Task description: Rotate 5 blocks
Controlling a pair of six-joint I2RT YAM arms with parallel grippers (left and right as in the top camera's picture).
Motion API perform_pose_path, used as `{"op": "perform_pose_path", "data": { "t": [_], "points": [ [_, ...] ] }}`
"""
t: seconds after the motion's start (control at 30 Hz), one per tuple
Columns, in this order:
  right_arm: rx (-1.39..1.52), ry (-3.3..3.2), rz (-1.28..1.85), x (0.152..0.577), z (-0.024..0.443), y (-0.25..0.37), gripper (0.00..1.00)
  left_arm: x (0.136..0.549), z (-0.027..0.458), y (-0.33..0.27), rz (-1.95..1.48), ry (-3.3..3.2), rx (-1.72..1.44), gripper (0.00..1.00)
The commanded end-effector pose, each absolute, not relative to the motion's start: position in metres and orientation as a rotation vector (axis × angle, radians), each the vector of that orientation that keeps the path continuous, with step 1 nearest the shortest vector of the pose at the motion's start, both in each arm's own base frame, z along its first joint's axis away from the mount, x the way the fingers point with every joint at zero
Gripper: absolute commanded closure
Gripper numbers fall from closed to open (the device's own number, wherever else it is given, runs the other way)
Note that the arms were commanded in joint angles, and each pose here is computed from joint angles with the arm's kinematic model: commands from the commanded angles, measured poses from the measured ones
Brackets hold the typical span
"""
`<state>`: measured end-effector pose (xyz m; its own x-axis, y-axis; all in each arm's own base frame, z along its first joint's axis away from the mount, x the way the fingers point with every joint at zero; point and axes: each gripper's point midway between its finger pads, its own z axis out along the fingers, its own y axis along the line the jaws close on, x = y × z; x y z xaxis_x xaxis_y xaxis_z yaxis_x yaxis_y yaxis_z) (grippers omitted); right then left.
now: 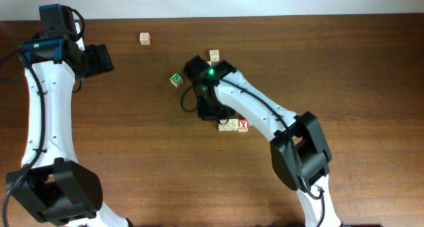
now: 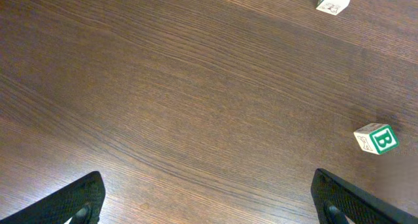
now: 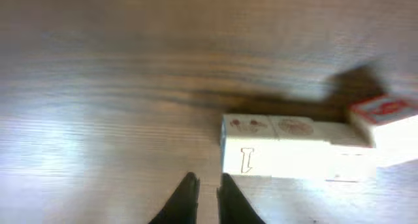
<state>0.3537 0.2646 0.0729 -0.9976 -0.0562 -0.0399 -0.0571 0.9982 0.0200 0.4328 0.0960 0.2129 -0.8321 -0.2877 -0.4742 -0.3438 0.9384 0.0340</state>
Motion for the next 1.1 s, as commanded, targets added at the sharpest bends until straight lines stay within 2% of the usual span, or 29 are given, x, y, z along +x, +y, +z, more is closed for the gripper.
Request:
{"op": "perform_pose_path", "data": {
  "t": [0.0,0.07,0.17,0.2,0.23,0.37,0.47,0.63,1.07],
  "points": [
    [-0.203,3.025,0.083,0.384,0.116,0.249,0.75,0.435,0.219,0.1,0.168,2.593,-0.477,0.01],
    [-0.157,3.03,0.07,0.396,0.119,0.226,0.74,0.435,0.219,0.1,0.168,2.593,-0.477,0.01],
    [-0.052,3.069,0.036,0.404,0.106,0.194,0.86,0.435,0.219,0.1,0.168,2.593,-0.477,0.01],
    [-0.013,3.09,0.021,0.404,0.098,0.182,0.94,0.435,0.219,0.1,0.168,2.593,-0.477,0.01],
    [0.022,3.11,0.007,0.404,0.09,0.171,0.95,0.435,0.219,0.1,0.168,2.593,-0.477,0.01],
    [0.024,3.16,-0.013,0.399,0.058,0.148,0.95,0.435,0.219,0.1,0.168,2.593,-0.477,0.01],
    [-0.104,3.158,0.04,0.398,0.043,0.152,0.96,0.435,0.219,0.1,0.168,2.593,-0.477,0.01],
    [-0.1,3.151,0.043,0.398,0.028,0.151,0.96,0.435,0.219,0.1,0.168,2.593,-0.477,0.01],
    [-0.101,3.172,0.065,0.392,0.023,0.153,0.95,0.435,0.219,0.1,0.168,2.594,-0.477,0.01]
  ]
}}
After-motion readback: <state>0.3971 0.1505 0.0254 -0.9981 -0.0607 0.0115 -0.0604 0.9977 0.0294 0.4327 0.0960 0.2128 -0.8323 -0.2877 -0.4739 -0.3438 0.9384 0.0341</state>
